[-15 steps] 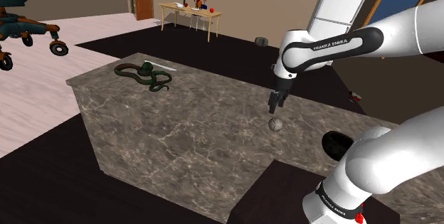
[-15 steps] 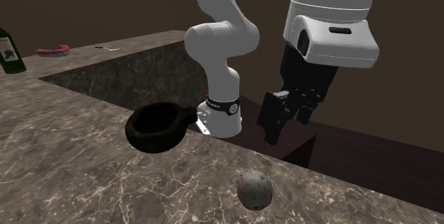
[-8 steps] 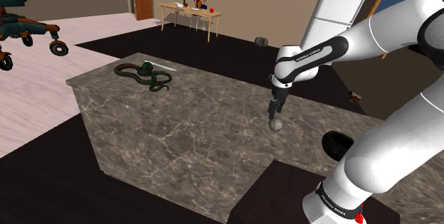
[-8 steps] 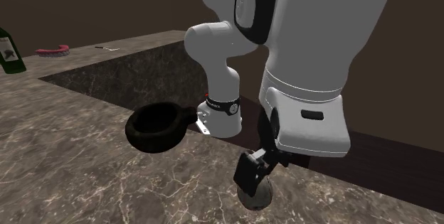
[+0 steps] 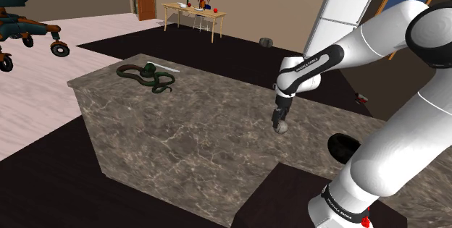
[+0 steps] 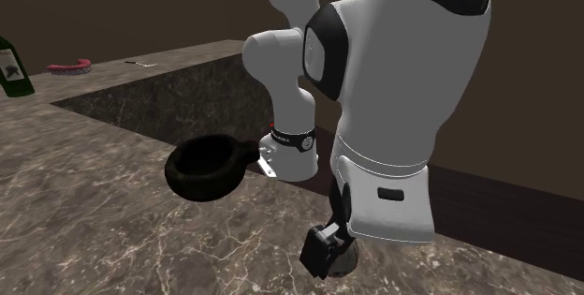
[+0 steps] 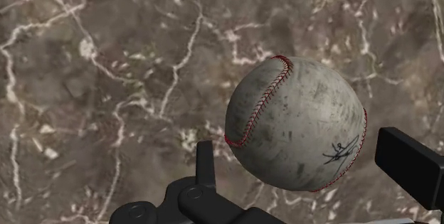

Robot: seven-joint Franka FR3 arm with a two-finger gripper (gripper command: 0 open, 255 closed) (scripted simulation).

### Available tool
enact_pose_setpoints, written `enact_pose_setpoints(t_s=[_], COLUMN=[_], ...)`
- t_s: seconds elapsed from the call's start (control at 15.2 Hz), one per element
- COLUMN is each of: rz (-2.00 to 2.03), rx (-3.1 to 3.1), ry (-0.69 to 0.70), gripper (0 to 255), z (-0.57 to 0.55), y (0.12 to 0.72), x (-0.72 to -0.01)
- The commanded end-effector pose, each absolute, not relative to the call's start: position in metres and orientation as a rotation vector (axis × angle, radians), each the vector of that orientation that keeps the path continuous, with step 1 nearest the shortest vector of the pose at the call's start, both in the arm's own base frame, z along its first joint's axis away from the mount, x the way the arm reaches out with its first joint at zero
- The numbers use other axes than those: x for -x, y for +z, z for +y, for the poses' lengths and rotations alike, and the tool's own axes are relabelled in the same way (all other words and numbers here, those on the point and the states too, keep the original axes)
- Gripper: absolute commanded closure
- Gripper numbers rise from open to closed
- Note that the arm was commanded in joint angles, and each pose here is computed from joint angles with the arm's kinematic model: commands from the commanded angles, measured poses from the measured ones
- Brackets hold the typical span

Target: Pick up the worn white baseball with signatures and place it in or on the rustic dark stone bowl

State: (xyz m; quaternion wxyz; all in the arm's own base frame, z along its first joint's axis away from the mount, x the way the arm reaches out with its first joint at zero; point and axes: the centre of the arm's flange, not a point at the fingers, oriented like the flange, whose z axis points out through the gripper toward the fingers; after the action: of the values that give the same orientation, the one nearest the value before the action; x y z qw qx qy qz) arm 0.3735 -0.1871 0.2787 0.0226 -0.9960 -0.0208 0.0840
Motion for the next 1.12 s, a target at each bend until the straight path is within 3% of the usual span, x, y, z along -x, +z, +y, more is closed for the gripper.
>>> enact_pose_setpoints(t_s=[0.0,0.4,0.46,1.06], rz=[-0.064,-0.064,-0.064,-0.064], rx=[3.085,3.085,3.085,3.085], ry=[0.259,0.259,0.259,0.259], gripper=[0,0,255,255], z=[-0.1863,-0.1863,-0.1863,-0.1863], y=[0.2747,0.2747,0.2747,0.2747], x=[-0.3740,-0.3740,-0.3740,-0.3740])
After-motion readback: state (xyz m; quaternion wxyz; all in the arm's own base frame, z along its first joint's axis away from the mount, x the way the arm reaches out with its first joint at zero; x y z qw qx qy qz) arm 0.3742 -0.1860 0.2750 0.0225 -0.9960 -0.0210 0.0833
